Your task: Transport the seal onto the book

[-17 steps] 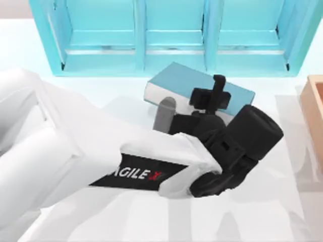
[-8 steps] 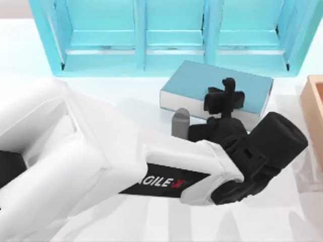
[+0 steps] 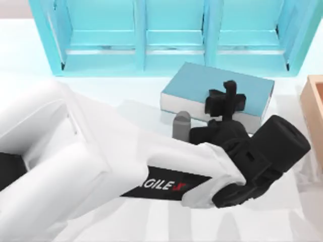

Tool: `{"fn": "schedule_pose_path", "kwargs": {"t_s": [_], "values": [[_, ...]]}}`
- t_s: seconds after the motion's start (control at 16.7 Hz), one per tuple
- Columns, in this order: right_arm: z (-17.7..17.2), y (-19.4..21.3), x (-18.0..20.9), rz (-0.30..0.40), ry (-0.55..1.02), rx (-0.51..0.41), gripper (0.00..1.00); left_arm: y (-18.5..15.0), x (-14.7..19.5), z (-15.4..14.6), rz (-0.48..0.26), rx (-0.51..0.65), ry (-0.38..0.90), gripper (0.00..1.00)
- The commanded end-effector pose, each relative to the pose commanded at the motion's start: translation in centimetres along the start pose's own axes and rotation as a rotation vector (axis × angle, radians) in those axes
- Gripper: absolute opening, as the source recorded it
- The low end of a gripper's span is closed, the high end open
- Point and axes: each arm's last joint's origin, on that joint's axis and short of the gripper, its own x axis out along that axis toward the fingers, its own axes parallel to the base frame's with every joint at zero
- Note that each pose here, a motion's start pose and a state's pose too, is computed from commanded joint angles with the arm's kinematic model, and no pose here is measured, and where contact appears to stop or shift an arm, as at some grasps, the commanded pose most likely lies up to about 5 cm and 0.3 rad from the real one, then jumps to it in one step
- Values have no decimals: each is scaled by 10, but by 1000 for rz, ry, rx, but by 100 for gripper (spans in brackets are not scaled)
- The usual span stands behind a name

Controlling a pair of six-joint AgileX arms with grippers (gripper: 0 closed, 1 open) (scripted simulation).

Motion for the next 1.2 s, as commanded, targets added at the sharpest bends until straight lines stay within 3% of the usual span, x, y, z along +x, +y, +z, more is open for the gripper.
{"fn": "schedule_pose_path", "kwargs": {"t_s": [0.66, 1.2], "values": [[0, 0, 0, 0, 0, 0, 100, 29, 8, -1, 0, 0, 0, 0], [0, 0, 0, 0, 0, 0, 100, 29, 8, -1, 0, 0, 0, 68]]}}
